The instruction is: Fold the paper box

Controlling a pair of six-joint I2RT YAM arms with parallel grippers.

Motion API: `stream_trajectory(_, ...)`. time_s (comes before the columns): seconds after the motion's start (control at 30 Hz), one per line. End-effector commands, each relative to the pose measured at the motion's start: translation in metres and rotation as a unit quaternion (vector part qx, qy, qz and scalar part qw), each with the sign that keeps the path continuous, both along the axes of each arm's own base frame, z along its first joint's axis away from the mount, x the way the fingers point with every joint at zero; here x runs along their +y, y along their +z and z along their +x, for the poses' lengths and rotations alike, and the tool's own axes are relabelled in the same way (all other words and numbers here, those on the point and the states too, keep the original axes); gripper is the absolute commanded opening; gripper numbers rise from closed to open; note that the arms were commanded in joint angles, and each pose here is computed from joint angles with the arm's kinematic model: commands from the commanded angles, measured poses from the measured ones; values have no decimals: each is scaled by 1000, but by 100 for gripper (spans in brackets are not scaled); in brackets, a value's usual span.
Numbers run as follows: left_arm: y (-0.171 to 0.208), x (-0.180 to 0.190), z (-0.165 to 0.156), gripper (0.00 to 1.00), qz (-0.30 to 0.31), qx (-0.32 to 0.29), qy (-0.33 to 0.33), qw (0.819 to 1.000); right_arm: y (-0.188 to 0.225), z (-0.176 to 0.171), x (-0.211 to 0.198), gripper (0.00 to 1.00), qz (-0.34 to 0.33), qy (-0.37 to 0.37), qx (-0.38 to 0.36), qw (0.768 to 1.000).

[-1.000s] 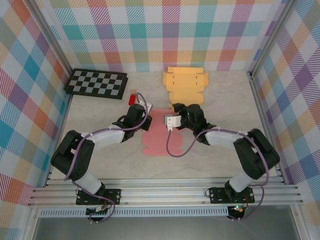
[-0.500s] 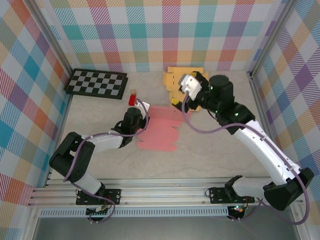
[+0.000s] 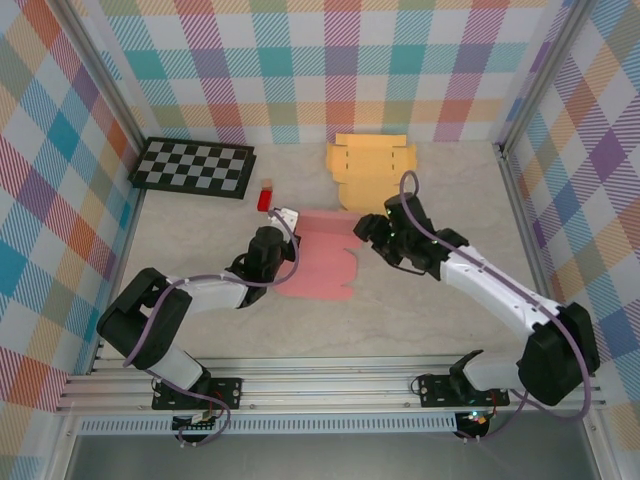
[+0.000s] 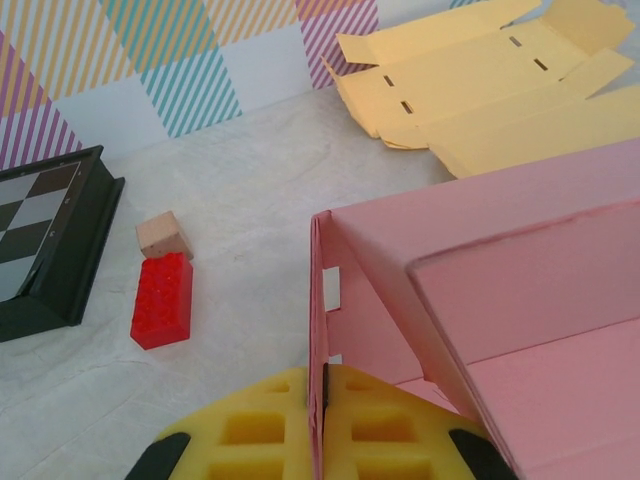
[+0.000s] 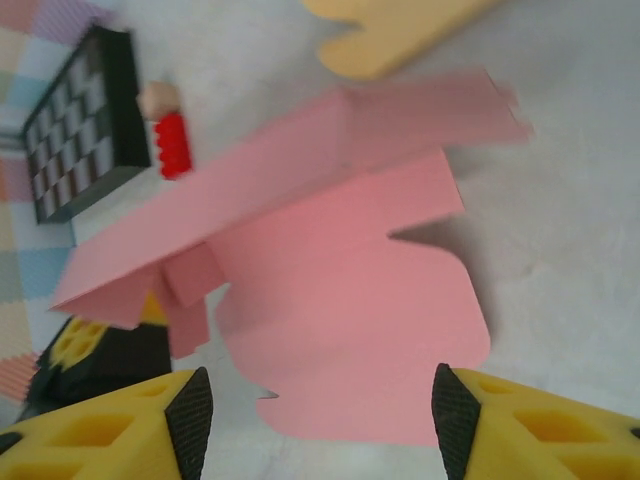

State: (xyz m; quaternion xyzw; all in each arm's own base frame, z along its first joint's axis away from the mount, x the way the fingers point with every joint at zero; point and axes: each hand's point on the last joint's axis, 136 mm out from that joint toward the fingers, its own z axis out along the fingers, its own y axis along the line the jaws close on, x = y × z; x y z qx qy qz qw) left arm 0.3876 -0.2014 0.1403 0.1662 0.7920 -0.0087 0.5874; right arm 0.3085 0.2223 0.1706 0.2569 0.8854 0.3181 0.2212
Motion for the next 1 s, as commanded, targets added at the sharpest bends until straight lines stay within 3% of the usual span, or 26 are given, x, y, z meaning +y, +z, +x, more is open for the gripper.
stream_trajectory(0.0, 13, -3, -4, 0, -14, -23, 3, 1000, 37, 20, 29, 62, 159, -85, -1, 984)
stream_trajectory(0.2, 7, -11, -7, 0, -20, -16, 4, 1000, 29, 35, 41, 55, 208, -128, -8, 970)
stream_trajectory(0.6, -1, -18, -12, 0, -19, -8, -3, 1000, 14, 69, 56, 40, 223, -150, -33, 963)
stream_trajectory(0.97, -5, -17, -15, 0, -18, -4, -7, 1000, 3, 72, 41, 29, 225, -189, -42, 955)
